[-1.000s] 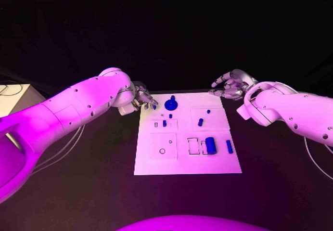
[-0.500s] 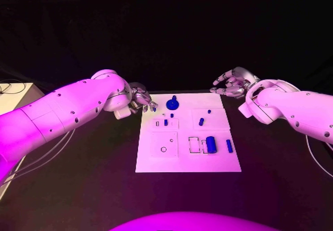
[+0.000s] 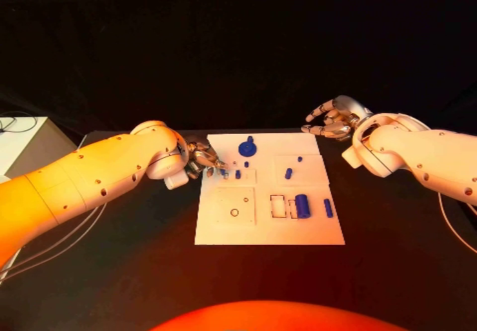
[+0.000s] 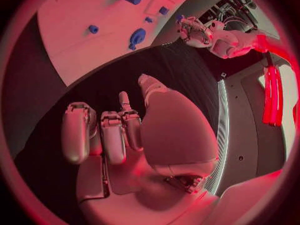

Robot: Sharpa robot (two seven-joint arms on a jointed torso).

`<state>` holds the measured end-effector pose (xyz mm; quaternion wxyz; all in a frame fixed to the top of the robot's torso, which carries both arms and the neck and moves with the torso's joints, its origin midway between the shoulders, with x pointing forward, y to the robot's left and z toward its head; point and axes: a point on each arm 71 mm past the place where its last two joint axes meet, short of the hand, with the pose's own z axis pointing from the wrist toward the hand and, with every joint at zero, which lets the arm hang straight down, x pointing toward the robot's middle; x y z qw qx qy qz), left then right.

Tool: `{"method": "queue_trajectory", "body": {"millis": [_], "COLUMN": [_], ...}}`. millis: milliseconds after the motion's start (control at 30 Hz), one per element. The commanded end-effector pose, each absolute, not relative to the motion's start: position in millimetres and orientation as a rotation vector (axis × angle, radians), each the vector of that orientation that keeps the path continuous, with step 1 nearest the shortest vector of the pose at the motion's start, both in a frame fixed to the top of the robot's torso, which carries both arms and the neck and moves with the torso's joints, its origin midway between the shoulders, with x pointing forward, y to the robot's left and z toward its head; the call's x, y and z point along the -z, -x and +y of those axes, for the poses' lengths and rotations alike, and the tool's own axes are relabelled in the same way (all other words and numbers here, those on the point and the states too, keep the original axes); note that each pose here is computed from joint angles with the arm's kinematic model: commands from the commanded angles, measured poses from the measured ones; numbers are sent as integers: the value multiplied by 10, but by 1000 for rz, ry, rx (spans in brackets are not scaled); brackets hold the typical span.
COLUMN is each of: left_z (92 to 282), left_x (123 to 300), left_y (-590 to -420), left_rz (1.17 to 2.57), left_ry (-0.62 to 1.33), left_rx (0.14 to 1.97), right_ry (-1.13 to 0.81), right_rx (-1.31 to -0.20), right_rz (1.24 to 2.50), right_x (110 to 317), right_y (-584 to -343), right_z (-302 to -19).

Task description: Assemble the parts on the task board

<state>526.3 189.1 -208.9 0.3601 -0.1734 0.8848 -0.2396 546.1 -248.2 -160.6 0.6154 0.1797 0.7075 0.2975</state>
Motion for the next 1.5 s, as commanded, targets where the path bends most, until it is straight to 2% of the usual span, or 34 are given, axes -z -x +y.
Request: {"method": "queue_trajectory", "body": {"millis": [33, 433, 833, 1500], "left_z": [1856, 1825, 1853, 1794], "left_x": [2114, 2234, 2268, 2343], "left_y": [-5246, -5269, -5322, -5327], "left_rz": [2266, 2261, 2239, 2257], "left_ry": [481, 501, 465, 396], "left_rx": [664, 679, 650, 637], "right_ry": [-405, -406, -406, -405], "right_rx": [-694, -696, -696, -698], "right_rz": [1641, 1644, 1644, 1644], "right_x": [1616, 1628, 1629, 1628], "right_y": [-5458, -5453, -5450, -5445], "right_z": [-2476, -2470, -2474, -2470]}}
